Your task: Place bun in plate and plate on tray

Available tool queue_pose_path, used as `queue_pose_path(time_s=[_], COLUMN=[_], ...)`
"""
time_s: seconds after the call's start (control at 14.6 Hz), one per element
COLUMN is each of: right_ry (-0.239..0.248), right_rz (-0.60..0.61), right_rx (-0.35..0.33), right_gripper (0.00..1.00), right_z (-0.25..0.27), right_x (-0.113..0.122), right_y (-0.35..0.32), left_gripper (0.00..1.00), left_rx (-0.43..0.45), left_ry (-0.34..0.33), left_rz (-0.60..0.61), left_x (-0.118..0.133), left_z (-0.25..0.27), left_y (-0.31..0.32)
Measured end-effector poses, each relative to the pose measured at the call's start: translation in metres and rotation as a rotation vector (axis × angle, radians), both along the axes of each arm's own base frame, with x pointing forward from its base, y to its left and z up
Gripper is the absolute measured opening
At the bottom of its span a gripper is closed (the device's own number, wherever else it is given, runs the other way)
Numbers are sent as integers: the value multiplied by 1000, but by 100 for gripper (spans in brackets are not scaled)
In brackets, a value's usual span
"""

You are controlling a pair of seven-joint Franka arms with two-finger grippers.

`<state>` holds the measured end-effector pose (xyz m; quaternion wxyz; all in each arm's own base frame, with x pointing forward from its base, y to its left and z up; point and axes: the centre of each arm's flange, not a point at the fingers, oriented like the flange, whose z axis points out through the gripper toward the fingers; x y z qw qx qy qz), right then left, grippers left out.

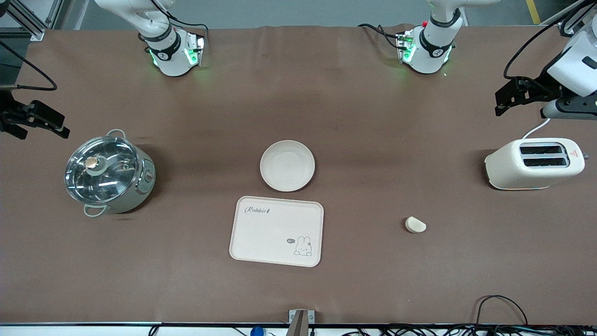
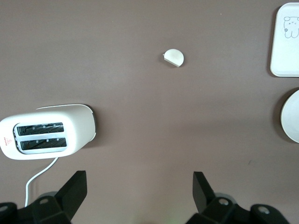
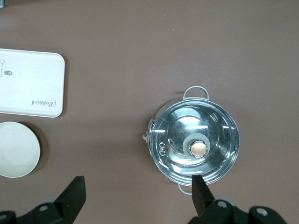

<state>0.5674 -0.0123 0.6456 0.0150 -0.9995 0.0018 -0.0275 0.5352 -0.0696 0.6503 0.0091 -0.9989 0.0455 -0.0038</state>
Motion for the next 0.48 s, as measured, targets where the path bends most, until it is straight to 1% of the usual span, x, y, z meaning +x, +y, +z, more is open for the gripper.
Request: queue_pose_path(time_s=[0.34,0.48], right_ry=[-5,2], right_rz=[-1,0], right_rx=[0,12], right_gripper=[100,100], right_z=[0,-2], right_x=[1,1], right_y=[-1,1], left_gripper=[100,100], left_rx=[0,0], left_ry=[5,30], left_rz=[3,3], left_x=[2,12], left_z=[-3,-18], left_y=[2,1])
